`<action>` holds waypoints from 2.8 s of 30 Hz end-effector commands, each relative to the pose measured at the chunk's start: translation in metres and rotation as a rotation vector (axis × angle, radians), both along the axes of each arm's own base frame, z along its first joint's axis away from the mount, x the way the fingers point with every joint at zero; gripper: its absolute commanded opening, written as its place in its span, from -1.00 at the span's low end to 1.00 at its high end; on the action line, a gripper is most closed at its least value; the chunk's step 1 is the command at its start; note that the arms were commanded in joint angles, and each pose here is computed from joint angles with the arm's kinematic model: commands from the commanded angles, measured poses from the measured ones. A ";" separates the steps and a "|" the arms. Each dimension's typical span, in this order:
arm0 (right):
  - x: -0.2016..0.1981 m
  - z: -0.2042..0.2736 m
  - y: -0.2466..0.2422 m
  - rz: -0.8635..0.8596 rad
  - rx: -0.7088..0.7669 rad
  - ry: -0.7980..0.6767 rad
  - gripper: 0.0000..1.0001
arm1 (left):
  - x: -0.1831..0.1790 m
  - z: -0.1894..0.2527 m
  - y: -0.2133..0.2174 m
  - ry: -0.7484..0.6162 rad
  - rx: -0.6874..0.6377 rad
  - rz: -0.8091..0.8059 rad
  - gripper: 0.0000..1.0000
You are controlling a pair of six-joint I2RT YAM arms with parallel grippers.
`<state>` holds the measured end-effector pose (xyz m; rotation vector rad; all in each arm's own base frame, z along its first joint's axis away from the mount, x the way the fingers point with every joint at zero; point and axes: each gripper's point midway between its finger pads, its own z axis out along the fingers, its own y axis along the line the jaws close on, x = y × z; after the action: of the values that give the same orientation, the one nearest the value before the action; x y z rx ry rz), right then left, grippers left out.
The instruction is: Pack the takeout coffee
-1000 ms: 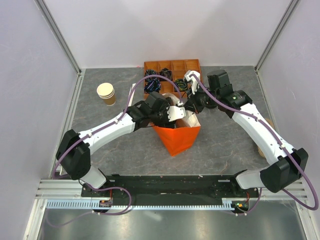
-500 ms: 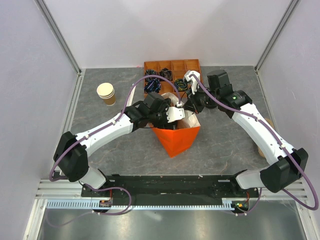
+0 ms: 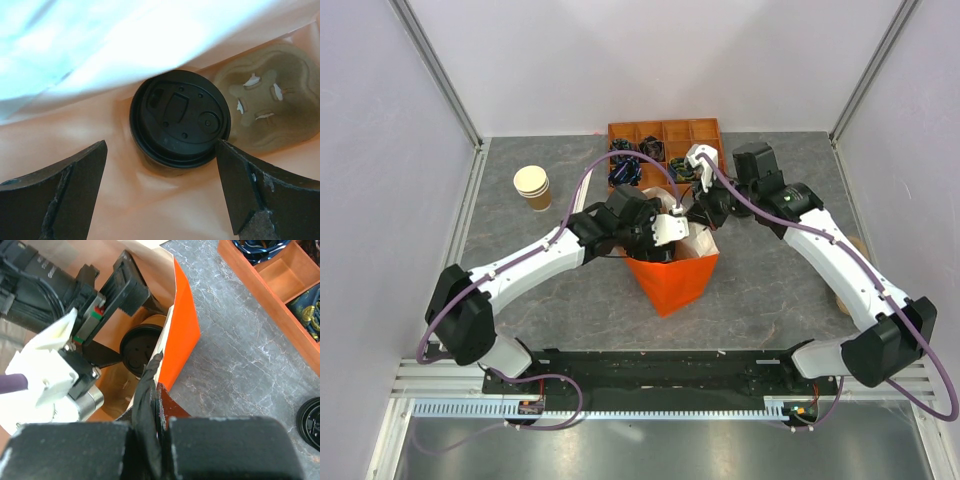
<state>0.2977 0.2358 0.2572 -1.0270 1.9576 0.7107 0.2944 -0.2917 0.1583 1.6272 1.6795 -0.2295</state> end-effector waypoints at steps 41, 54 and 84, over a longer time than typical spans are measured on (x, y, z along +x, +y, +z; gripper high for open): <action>-0.003 0.016 0.002 0.061 -0.038 -0.226 -1.00 | -0.005 0.072 -0.012 -0.128 -0.266 -0.081 0.92; 0.006 0.016 0.001 0.030 -0.053 -0.221 -1.00 | -0.006 0.081 -0.016 -0.030 -0.270 -0.036 0.61; 0.011 0.024 0.005 0.004 -0.039 -0.221 -1.00 | 0.007 0.079 -0.010 0.129 -0.254 0.264 0.52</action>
<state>0.3009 0.2393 0.2636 -1.0903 1.8376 0.5778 0.3025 -0.2971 0.2133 1.3032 1.8516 -0.3612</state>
